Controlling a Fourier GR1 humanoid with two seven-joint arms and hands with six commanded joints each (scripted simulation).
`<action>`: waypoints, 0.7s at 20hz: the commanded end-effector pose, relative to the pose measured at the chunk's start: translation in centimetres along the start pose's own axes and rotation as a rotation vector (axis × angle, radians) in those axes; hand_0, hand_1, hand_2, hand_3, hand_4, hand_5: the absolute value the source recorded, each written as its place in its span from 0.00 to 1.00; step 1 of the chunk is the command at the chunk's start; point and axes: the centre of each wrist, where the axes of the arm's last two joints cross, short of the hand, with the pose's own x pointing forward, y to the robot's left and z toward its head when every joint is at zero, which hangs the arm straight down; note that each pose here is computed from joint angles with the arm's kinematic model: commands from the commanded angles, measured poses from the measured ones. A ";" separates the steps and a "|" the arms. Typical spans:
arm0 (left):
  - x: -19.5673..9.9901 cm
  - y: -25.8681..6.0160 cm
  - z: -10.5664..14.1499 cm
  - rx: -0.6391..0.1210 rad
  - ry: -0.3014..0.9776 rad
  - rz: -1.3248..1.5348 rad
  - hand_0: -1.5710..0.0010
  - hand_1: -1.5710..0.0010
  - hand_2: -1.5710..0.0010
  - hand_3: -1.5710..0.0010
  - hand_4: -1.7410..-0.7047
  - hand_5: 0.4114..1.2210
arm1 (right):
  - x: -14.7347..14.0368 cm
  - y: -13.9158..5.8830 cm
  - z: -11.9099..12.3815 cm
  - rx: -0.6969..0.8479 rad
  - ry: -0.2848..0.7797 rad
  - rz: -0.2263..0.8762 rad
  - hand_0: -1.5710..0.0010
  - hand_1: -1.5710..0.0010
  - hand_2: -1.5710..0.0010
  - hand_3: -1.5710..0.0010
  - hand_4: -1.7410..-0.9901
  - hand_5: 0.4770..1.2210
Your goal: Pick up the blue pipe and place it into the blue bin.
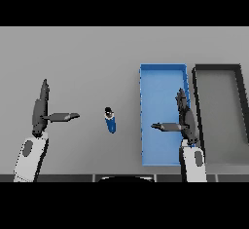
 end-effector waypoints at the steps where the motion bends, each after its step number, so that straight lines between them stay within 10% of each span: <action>1: 0.0 0.0 0.0 0.001 -0.004 0.000 1.00 1.00 1.00 1.00 0.64 0.22 | 0.0 0.0 0.0 -0.001 0.000 -0.001 1.00 1.00 1.00 1.00 0.69 0.19; 6: -0.1 0.5 -0.5 0.005 0.002 0.005 1.00 1.00 1.00 1.00 0.64 0.22 | -0.1 0.1 -0.2 -0.003 0.002 -0.001 1.00 1.00 1.00 1.00 0.69 0.19; 9: 0.8 3.3 -0.4 -0.318 -0.060 -0.132 1.00 1.00 1.00 1.00 0.64 0.22 | 0.6 -0.3 1.6 0.124 -0.097 0.178 1.00 1.00 1.00 1.00 0.69 0.19; 14: 1.2 4.2 -0.4 -0.413 -0.059 -0.158 1.00 1.00 1.00 1.00 0.64 0.23 | 1.2 -0.6 2.2 0.132 -0.072 0.269 1.00 1.00 1.00 1.00 0.73 0.18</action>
